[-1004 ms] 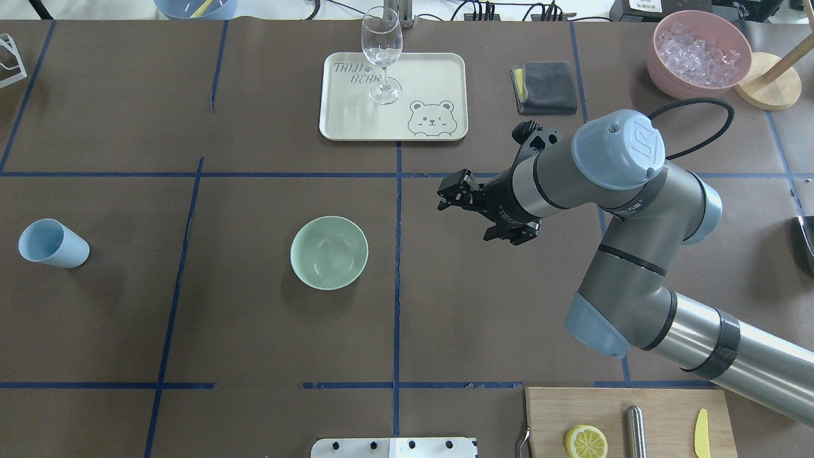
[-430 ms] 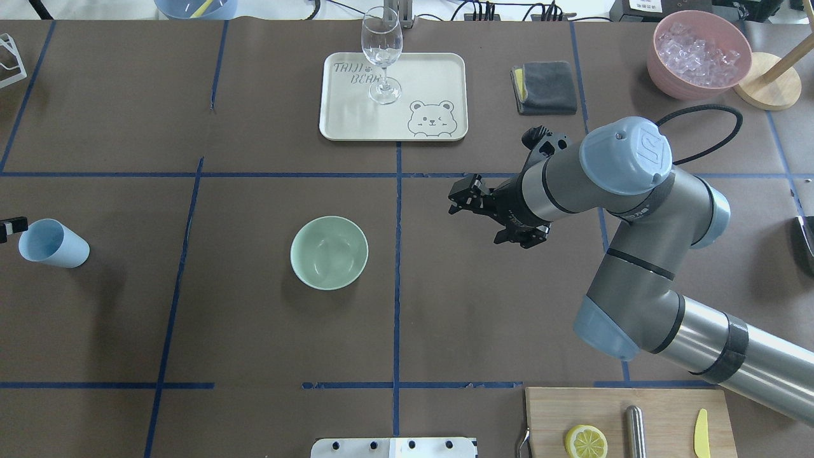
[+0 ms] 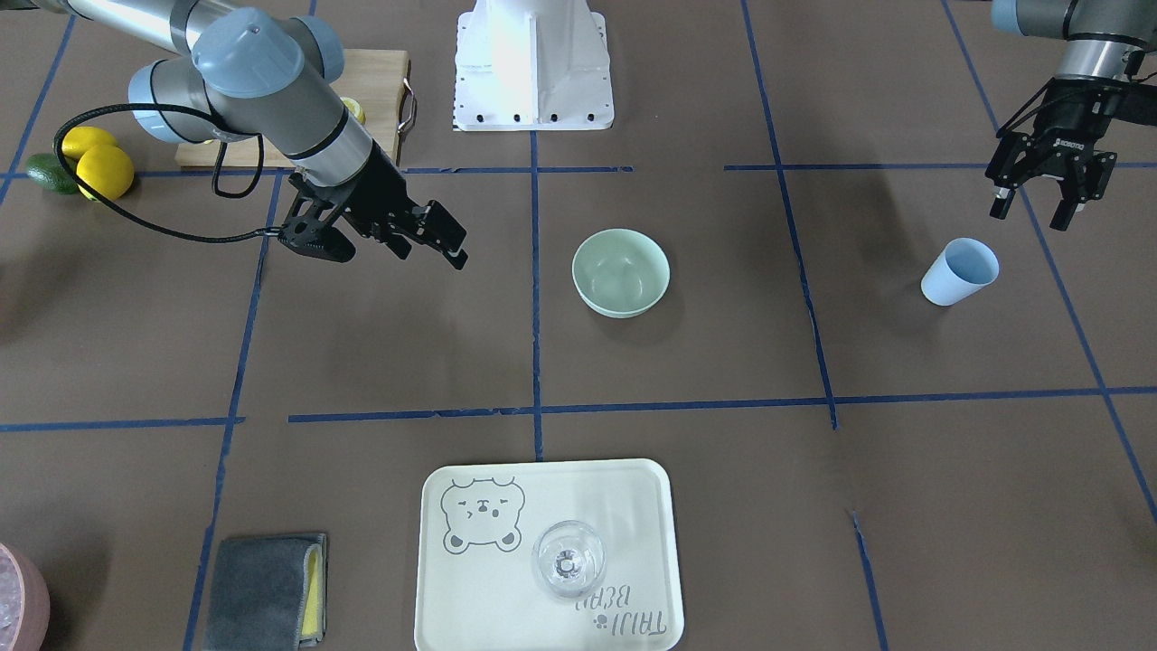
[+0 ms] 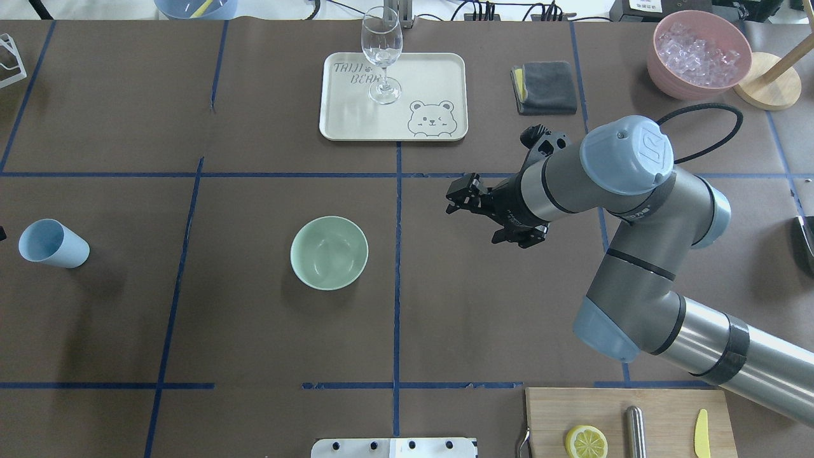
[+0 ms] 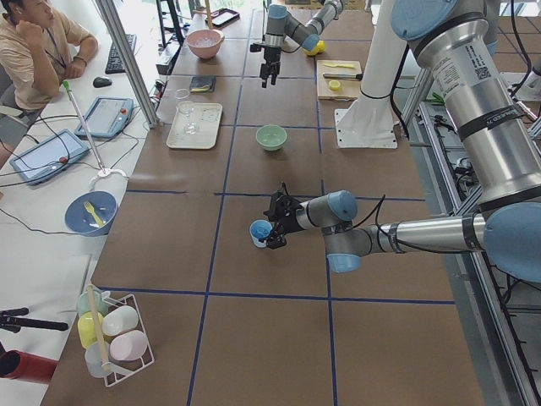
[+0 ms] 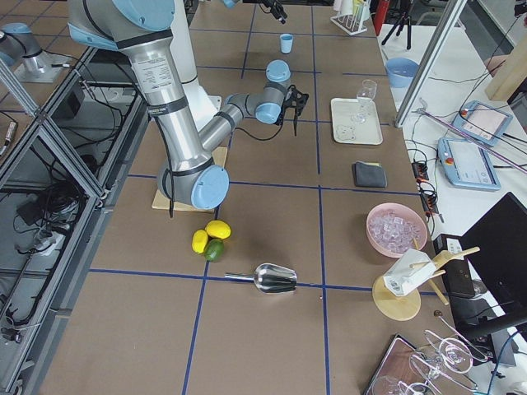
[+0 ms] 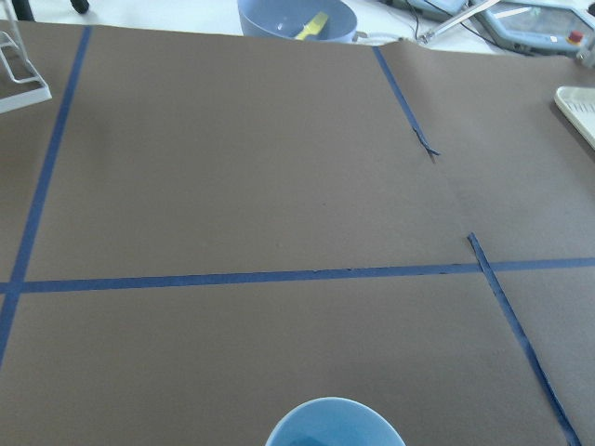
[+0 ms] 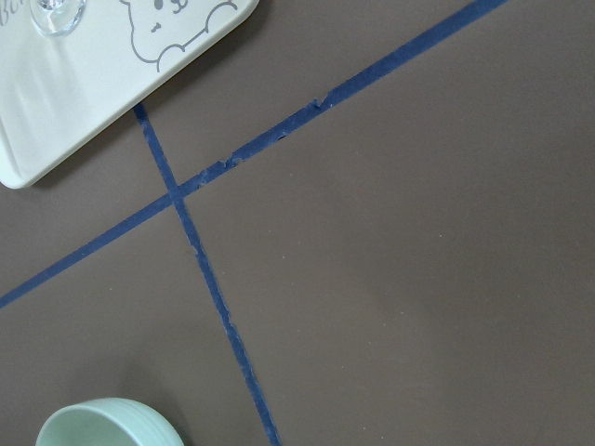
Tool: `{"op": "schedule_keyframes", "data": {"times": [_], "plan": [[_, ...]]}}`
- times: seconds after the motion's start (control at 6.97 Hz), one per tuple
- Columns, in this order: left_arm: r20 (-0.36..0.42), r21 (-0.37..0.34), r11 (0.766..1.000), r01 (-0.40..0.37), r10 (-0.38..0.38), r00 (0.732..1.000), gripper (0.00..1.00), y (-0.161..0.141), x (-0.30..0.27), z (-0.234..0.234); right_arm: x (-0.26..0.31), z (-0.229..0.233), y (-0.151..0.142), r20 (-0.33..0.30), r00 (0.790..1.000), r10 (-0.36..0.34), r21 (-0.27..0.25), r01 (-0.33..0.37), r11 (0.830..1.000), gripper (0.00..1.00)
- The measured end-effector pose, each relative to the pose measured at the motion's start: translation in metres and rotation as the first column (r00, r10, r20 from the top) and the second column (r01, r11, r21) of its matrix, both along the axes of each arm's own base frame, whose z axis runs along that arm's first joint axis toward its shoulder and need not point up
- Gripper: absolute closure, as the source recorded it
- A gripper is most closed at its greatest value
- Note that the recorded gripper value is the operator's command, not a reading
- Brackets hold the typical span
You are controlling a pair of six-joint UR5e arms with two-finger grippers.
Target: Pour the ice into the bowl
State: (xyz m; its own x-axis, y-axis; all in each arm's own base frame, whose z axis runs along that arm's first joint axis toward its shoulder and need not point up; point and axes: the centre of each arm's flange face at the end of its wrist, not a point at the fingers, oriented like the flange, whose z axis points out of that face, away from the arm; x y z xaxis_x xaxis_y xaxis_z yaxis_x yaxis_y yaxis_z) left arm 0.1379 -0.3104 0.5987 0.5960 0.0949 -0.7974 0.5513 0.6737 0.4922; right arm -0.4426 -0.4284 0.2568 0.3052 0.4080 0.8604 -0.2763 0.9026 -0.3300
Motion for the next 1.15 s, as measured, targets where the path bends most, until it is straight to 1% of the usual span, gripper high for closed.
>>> {"op": "schedule_keyframes", "data": {"times": [0.29, 0.43, 0.57, 0.72, 1.0, 1.15], "plan": [[0.027, 0.043, 0.995, 0.087, -0.088, 0.996, 0.01, 0.022, 0.027, 0.005, 0.006, -0.007, 0.003, 0.014, 1.0, 0.001, 0.008, -0.001, 1.0, 0.0], [0.032, 0.066, 0.992, 0.104, -0.106, 0.994, 0.01, 0.034, 0.043, 0.006, 0.007, -0.007, 0.004, 0.015, 1.0, 0.002, 0.009, -0.002, 1.0, 0.0], [0.03, 0.071, 0.991, 0.11, -0.112, 0.993, 0.01, 0.046, 0.059, 0.008, 0.008, -0.007, 0.004, 0.016, 1.0, 0.002, 0.01, -0.002, 1.0, 0.0], [0.046, 0.059, 0.992, 0.114, -0.117, 0.992, 0.01, 0.059, 0.078, 0.012, 0.009, -0.008, 0.004, 0.018, 1.0, 0.002, 0.011, -0.002, 1.0, 0.0], [0.071, 0.012, 0.991, 0.135, -0.136, 0.988, 0.01, 0.08, 0.109, 0.026, 0.01, -0.011, 0.005, 0.023, 1.0, 0.003, 0.015, -0.003, 1.0, 0.0], [0.084, 0.019, 0.986, 0.163, -0.164, 0.983, 0.01, 0.085, 0.116, 0.034, 0.01, -0.012, 0.005, 0.024, 1.0, 0.002, 0.015, -0.002, 1.0, 0.0]]}}
